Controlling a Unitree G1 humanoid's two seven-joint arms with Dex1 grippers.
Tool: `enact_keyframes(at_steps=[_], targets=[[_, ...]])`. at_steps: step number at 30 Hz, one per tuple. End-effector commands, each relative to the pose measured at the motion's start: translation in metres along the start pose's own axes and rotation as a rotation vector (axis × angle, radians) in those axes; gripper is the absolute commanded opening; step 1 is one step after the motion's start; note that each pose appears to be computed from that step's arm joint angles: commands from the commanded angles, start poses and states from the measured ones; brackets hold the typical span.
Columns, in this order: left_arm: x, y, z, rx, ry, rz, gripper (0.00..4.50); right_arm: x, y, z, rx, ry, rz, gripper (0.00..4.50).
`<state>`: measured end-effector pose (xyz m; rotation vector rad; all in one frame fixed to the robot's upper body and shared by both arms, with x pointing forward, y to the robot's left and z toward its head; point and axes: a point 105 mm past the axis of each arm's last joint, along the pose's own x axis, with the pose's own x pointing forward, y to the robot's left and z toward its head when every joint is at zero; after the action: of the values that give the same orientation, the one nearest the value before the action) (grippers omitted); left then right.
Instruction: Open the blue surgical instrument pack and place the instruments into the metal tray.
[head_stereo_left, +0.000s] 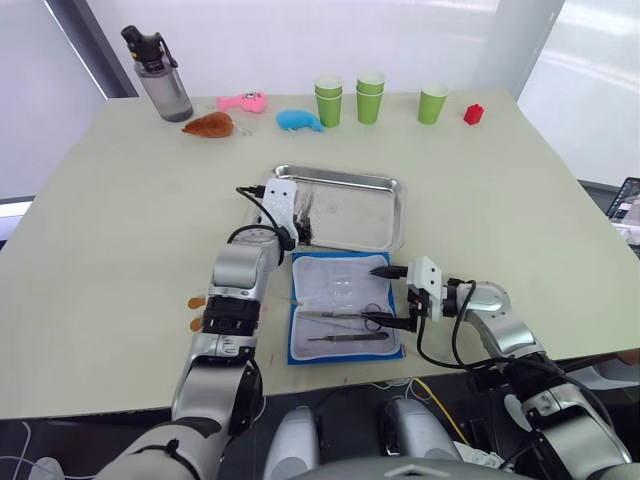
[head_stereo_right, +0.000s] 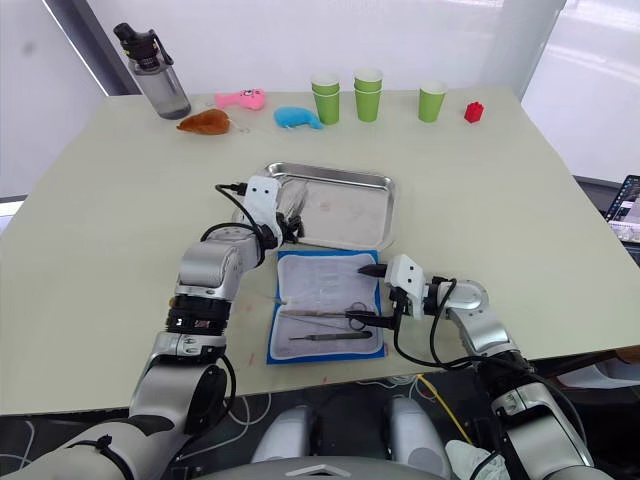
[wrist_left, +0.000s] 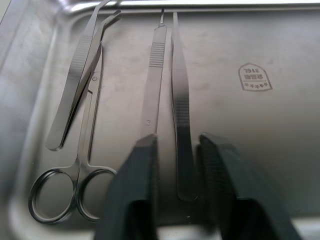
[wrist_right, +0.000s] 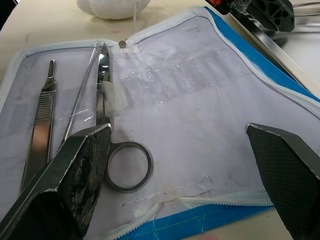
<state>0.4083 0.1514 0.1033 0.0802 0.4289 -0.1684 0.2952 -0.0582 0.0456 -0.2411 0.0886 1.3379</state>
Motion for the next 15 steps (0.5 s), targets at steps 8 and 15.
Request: enact_keyframes(at_steps=[8, 15], targets=[[-0.01, -0.003, 0.03, -0.011, -0.107, -0.033, 4.48, -0.009, 0.025, -0.065, 0.163, 0.218, 0.014, 4.5], [-0.017, -0.012, 0.044, -0.003, -0.169, -0.093, 4.48, -0.008, 0.025, -0.065, 0.163, 0.217, 0.015, 4.5]])
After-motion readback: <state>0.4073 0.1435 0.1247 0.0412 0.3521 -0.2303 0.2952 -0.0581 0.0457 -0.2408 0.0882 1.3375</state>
